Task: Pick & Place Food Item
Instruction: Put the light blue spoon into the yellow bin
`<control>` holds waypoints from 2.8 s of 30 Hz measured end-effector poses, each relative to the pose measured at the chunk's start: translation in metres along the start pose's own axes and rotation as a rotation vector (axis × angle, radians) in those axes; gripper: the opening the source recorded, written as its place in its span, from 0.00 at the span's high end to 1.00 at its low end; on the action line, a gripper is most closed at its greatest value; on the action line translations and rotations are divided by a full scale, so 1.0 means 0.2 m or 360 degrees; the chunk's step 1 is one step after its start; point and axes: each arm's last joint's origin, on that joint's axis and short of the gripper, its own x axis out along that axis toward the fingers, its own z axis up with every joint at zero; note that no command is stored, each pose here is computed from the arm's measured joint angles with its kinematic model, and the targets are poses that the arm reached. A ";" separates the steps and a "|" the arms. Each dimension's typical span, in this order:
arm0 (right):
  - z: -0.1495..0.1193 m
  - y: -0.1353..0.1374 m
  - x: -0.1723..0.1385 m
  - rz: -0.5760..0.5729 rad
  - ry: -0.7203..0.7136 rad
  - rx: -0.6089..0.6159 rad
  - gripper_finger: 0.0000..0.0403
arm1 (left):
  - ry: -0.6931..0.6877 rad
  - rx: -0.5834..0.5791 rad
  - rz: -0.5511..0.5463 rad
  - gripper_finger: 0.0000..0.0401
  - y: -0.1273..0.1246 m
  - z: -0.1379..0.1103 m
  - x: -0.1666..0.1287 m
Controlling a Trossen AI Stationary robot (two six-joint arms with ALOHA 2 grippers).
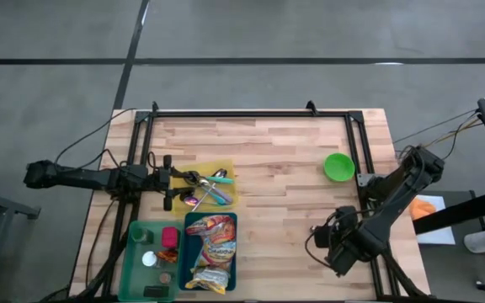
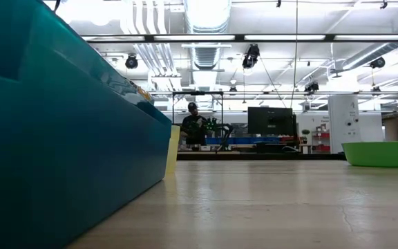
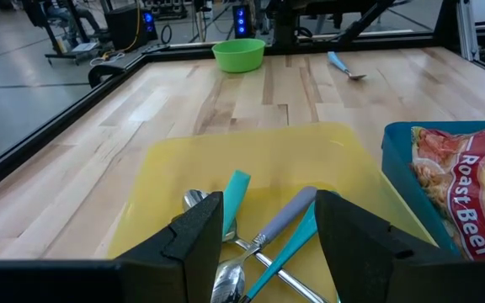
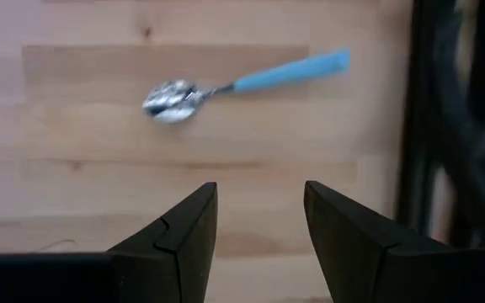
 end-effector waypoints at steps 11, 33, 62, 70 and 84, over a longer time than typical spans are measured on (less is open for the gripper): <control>0.08 -0.08 0.16 0.0088 -0.0061 -0.1475 0.56 | 0.0000 0.0000 0.0000 0.53 0.00 0.00 0.00; 0.13 -0.15 0.54 0.0081 -0.0107 -0.2177 0.56 | -0.0001 0.0000 0.0000 0.53 0.00 0.00 0.00; 0.24 -0.04 0.69 0.0432 -0.0129 -0.1848 0.56 | 0.0000 0.0000 0.0000 0.53 0.00 0.00 0.00; 0.17 0.08 0.65 0.0498 -0.0221 -0.1981 0.56 | 0.0000 0.0000 0.0000 0.53 0.00 0.00 0.00; 0.11 0.14 0.67 0.0411 -0.0241 -0.1968 0.56 | 0.0000 0.0000 0.0000 0.53 0.00 0.00 0.00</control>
